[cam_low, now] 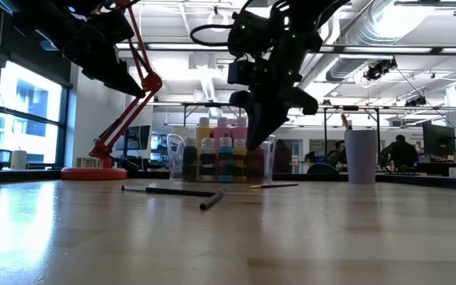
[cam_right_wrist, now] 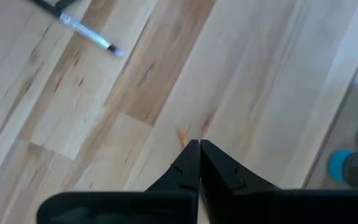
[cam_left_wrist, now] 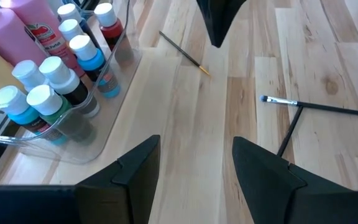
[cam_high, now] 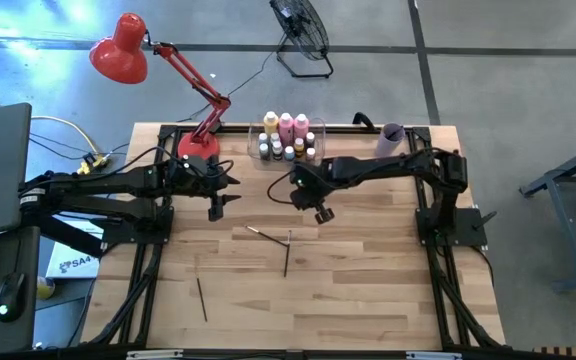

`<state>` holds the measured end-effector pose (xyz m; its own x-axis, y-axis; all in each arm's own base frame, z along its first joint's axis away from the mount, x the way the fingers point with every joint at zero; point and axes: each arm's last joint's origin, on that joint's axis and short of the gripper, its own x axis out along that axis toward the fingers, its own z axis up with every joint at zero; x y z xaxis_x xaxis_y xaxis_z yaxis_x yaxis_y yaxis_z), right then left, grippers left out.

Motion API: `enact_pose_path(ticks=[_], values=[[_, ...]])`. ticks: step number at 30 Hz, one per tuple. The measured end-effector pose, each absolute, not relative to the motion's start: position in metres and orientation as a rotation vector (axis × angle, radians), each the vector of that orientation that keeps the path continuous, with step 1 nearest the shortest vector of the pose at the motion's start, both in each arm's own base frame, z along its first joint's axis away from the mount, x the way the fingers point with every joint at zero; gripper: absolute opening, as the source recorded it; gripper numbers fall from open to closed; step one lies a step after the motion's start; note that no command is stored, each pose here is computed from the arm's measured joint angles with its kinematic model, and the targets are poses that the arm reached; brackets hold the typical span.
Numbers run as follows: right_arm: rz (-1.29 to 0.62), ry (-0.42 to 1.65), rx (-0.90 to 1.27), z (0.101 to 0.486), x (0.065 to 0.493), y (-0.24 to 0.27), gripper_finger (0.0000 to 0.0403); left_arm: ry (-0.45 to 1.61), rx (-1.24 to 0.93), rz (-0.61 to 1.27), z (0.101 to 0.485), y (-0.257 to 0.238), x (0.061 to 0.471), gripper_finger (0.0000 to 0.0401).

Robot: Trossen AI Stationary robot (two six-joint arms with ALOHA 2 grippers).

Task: Pick & Place Paint Supplies
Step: Put the black paint brush into the violet cup

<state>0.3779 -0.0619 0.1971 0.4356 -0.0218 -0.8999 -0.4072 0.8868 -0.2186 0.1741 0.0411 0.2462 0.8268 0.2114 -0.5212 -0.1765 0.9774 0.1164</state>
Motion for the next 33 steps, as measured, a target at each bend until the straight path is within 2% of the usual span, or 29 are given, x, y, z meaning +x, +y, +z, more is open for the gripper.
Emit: enact_pose_path(ticks=[8, 17, 33], values=[[0.181, 1.138, -0.494, 0.195, 0.377, -0.070, 0.0002, 0.561, 0.064, 0.206, 0.246, 0.041, 0.174, 0.0198], [0.169, 1.205, -0.583, 0.175, 0.382, -0.079, 0.0002, 0.560, 0.065, 0.207, 0.246, 0.041, 0.174, 0.0198], [0.109, 1.244, -0.443, 0.173, 0.375, -0.093, 0.0002, 0.557, 0.065, 0.207, 0.247, 0.041, 0.174, 0.0198]])
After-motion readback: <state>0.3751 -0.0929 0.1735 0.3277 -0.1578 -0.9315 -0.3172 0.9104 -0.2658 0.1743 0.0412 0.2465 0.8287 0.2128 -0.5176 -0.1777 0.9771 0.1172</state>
